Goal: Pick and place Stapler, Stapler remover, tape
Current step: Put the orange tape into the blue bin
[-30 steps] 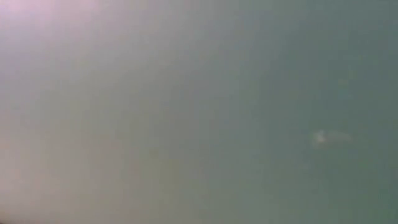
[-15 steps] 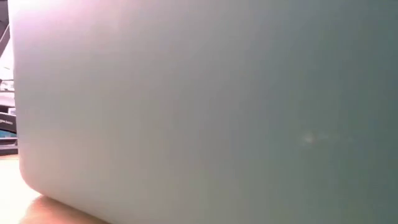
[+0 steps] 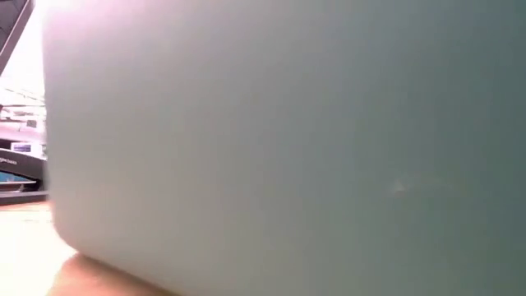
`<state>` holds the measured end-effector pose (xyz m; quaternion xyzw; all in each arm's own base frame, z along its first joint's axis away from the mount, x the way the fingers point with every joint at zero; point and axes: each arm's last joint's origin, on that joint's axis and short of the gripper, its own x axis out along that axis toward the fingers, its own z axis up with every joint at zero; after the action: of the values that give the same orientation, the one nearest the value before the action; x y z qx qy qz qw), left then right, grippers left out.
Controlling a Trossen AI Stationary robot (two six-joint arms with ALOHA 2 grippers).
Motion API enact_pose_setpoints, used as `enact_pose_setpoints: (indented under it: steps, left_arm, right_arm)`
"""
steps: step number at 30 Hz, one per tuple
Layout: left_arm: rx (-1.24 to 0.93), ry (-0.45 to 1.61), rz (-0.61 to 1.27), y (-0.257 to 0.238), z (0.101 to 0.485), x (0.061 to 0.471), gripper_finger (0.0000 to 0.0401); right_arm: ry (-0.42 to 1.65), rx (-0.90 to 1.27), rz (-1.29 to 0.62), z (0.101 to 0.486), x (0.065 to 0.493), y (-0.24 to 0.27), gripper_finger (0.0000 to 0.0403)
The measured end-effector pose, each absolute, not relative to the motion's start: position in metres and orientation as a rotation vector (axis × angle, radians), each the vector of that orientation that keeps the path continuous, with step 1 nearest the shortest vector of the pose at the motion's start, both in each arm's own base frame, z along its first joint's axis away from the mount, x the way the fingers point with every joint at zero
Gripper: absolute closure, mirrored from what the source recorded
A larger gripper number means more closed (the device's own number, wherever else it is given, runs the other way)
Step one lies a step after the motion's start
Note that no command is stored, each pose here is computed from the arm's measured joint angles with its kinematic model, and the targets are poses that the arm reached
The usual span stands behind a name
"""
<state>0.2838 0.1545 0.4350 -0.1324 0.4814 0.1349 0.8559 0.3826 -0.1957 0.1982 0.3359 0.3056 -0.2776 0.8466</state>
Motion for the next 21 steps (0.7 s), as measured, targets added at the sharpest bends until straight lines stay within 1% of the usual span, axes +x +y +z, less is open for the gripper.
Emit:
enact_pose_setpoints:
  steps: [3, 6, 11, 17, 21]
  left_arm:
    - [-0.278, 1.012, 0.283, 0.1545, 0.435, 0.2838, 0.0389]
    - [-0.274, 1.012, 0.281, 0.1545, 0.435, 0.2838, 0.0398]
    - [-0.275, 1.012, 0.282, 0.1545, 0.4351, 0.2838, 0.0386]
    - [-0.274, 1.012, 0.279, 0.1535, 0.4351, 0.2844, 0.0398]
    - [-0.276, 1.012, 0.28, 0.1534, 0.4351, 0.2845, 0.0388]
  right_arm:
    - [0.647, 0.721, -0.562, 0.1983, 0.3823, -0.1961, 0.0358]
    - [0.648, 0.736, -0.55, 0.1982, 0.3819, -0.1967, 0.0355]
    - [0.656, 0.747, -0.536, 0.1978, 0.3809, -0.1974, 0.0352]
    - [0.662, 0.749, -0.545, 0.1972, 0.3789, -0.2, 0.0349]
    - [0.662, 0.746, -0.544, 0.1973, 0.3784, -0.201, 0.0349]
